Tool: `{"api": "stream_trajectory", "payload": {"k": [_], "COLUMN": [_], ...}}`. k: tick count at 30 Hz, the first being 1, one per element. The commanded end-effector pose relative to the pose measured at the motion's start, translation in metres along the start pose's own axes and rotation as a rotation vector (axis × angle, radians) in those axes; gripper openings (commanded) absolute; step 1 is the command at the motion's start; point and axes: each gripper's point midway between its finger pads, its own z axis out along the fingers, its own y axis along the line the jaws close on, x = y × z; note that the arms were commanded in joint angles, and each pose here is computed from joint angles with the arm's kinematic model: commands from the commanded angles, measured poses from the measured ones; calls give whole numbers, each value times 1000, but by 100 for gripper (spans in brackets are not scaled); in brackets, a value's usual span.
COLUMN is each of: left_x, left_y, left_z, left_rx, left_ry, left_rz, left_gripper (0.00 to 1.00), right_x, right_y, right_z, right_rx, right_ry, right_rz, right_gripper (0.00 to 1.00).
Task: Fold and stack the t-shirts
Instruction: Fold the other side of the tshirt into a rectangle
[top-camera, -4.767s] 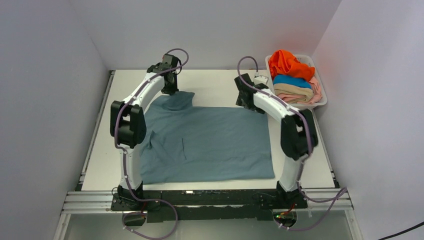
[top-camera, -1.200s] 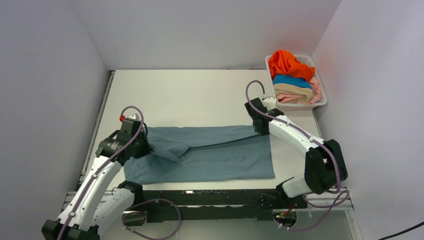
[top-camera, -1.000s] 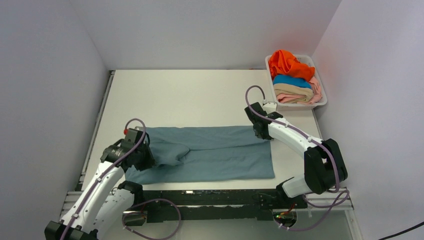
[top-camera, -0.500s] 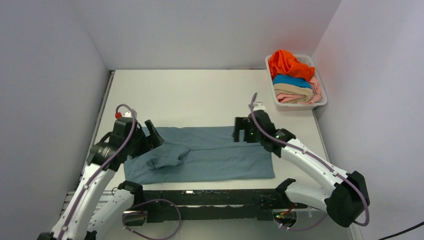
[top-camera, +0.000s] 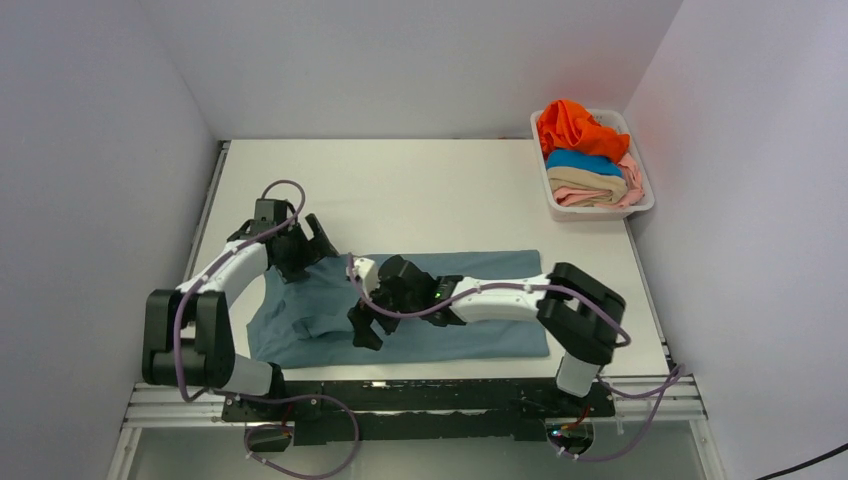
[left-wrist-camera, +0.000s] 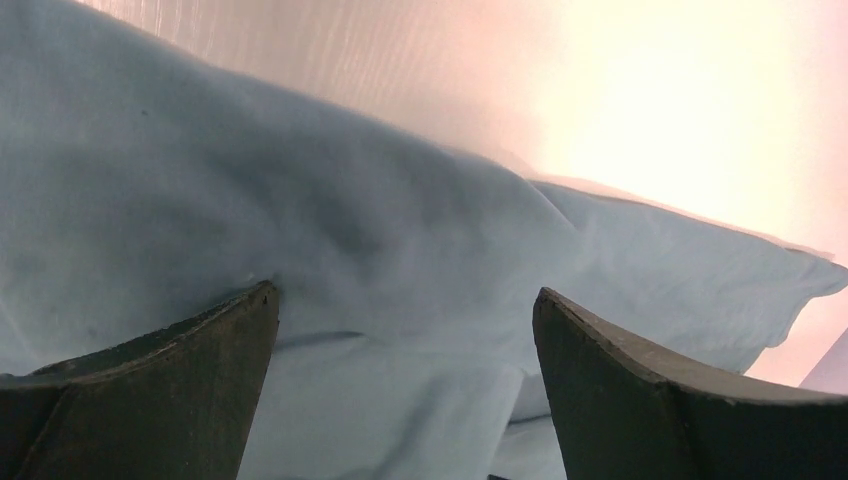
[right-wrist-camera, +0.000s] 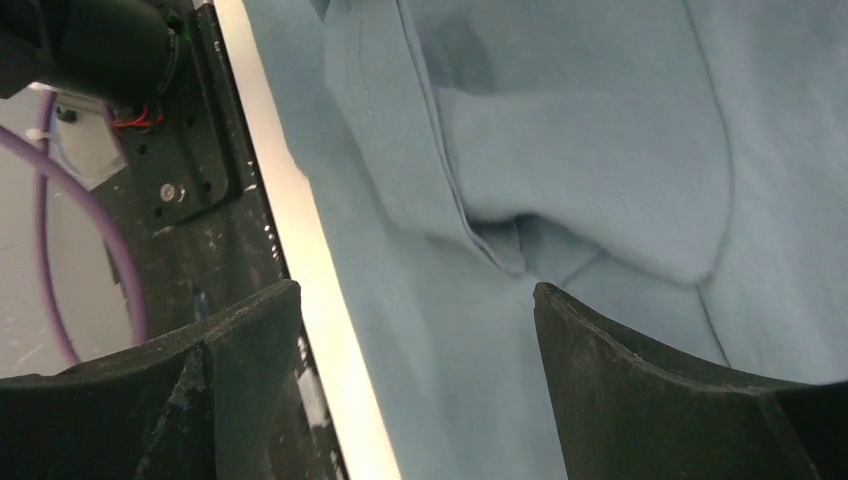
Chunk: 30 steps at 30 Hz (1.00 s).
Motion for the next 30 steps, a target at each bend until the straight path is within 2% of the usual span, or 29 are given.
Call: {"api": "stream_trajectory", "payload": {"k": [1, 5, 8, 9, 13, 17, 24, 27, 30], "left_x": [-15, -9, -5, -7, -13, -16, -17, -15, -14], "left_y": [-8, 6, 12, 16, 29, 34, 36, 34, 36], "left_z": [20, 35, 42, 44, 47, 50, 49, 48, 47], "left_rx": [88, 65, 56, 50, 4, -17, -25, -12, -19], "left_ry": [-25, 20, 39, 38, 39, 46, 52, 58, 67], "left_rz": [50, 30, 21, 10, -3, -1, 11, 15, 19], "left_gripper": [99, 99, 99, 99, 100, 99, 99, 99, 99], "right_x": [-35, -28, -22, -21, -19, -17, -5, 9, 29], "right_y": [5, -3, 1, 2, -1, -7, -25, -18, -11], "right_z": [28, 44, 51, 52, 45, 26, -4, -8, -11], "right_rx": [-11, 5, -17, -19, 32, 114, 330, 369, 377], "right_ry": [-98, -71, -50, -46, -14, 47, 213, 260, 305], "right_rz": [-99, -101, -112, -118, -152, -248, -451, -526, -557], "right_gripper": [86, 82, 70, 64, 25, 1, 1, 10, 12]}}
